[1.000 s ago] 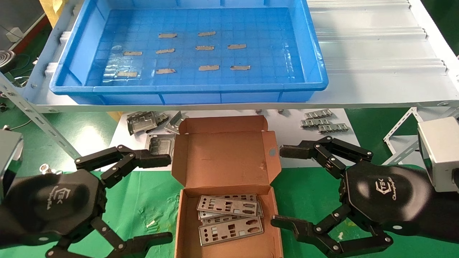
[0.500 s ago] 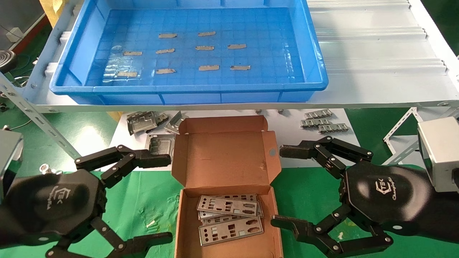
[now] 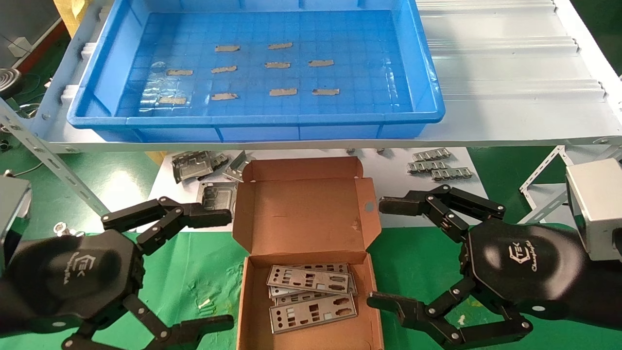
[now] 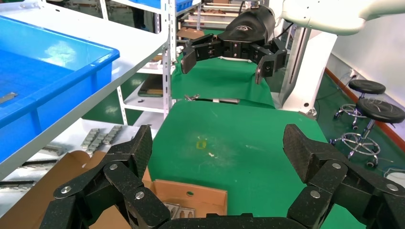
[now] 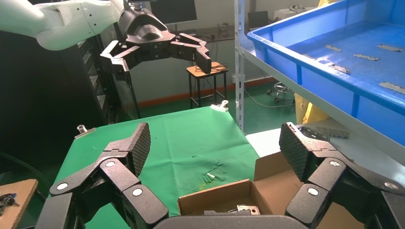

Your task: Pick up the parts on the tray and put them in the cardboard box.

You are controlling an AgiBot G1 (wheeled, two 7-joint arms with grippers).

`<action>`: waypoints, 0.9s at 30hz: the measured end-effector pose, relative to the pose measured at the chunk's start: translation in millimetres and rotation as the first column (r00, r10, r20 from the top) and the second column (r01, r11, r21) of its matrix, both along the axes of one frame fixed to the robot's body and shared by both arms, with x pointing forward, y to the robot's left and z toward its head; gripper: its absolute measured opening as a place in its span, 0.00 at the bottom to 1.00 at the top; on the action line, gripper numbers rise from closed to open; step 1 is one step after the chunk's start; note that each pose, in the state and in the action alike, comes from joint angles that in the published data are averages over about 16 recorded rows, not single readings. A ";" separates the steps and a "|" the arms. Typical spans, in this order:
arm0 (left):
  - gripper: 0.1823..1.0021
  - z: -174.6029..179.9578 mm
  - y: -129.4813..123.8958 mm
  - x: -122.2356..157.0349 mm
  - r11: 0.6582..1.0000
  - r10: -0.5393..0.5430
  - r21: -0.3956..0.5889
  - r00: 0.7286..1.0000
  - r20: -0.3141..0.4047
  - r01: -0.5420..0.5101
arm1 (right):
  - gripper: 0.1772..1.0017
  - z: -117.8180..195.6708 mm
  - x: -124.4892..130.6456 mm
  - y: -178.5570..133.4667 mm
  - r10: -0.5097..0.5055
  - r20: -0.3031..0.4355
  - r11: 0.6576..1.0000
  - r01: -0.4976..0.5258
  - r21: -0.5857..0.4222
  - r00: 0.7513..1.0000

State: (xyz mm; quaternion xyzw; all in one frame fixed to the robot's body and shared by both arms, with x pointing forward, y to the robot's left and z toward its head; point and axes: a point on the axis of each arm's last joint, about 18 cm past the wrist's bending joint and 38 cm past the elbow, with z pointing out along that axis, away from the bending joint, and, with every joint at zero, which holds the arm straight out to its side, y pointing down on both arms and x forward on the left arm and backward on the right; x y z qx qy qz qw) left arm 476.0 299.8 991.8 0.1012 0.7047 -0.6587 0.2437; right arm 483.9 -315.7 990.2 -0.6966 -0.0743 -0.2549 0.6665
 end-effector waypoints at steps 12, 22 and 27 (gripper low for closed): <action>1.00 0.0 0.0 0.0 1.000 0.000 0.000 1.000 0.000 0.000 | 1.00 0.0 0.0 0.0 0.000 0.000 1.000 0.000 0.000 1.000; 1.00 0.0 0.0 0.0 1.000 0.000 0.000 1.000 0.000 0.000 | 1.00 0.0 0.0 0.0 0.000 0.000 1.000 0.000 0.000 1.000; 1.00 0.0 0.0 0.0 1.000 0.000 0.000 1.000 0.000 0.000 | 1.00 0.0 0.0 0.0 0.000 0.000 1.000 0.000 0.000 1.000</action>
